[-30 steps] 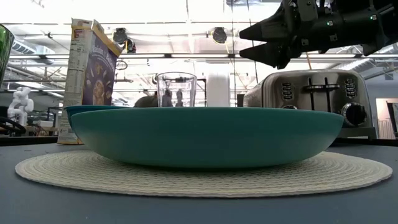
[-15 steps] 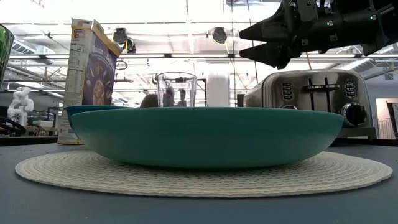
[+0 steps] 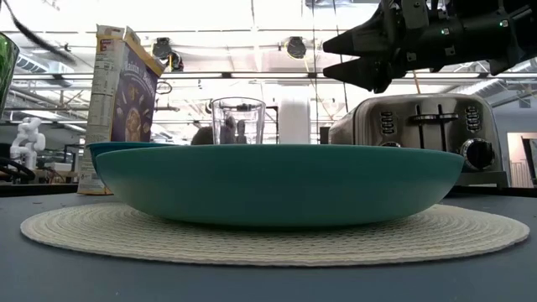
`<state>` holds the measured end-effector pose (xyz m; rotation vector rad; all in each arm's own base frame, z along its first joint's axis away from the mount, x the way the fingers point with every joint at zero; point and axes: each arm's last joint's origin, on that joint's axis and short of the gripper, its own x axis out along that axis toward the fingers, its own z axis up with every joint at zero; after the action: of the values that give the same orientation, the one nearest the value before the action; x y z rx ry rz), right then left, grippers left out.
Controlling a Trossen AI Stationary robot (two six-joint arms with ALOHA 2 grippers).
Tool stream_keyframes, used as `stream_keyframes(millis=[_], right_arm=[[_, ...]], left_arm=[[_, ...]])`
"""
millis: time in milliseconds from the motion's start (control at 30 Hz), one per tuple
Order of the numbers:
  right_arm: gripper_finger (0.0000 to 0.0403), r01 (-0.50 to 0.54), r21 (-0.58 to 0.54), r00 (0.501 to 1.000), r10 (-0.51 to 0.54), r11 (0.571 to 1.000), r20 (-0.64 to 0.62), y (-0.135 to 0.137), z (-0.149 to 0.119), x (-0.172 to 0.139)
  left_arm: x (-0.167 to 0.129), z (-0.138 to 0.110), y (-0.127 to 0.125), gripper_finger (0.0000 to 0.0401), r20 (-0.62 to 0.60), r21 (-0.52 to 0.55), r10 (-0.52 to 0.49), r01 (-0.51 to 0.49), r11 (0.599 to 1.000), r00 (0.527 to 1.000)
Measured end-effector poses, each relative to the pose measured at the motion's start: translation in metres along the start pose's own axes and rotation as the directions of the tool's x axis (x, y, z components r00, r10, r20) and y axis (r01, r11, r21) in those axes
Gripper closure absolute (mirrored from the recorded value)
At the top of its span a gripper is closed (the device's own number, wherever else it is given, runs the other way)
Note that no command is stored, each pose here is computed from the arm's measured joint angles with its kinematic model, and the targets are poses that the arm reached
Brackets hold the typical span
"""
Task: Arrange a breakfast setting
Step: Put the blue spoon to the left of the blue bowl
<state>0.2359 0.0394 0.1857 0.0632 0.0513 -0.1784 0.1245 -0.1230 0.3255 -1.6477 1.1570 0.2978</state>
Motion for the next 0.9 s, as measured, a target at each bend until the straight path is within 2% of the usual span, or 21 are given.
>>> stream_keyframes(millis=[200,433,667,900], right_arm=[[0.0046,0.0,0.0,1.0,0.0,1.0,0.0,0.0,0.0,0.0],[0.0046,0.0,0.0,1.0,0.0,1.0,0.0,0.0,0.0,0.0],[0.0046,0.0,0.0,1.0,0.0,1.0,0.0,0.0,0.0,0.0],[0.0046,0.0,0.001,1.0,0.0,1.0,0.001,0.0,0.0,0.0]], left_arm=[[-0.011,0.017,0.018,0.035,0.239,-0.005,0.084,-0.085,0.996,0.968],[-0.017,0.032,0.034,0.035,0.496,-0.068,0.191,-0.181,0.981,0.847],[0.006,0.049,0.055,0.035,0.616,-0.124,0.244,-0.214,0.969,0.749],[0.048,0.076,0.079,0.035,0.654,-0.134,0.181,-0.124,0.983,0.735]])
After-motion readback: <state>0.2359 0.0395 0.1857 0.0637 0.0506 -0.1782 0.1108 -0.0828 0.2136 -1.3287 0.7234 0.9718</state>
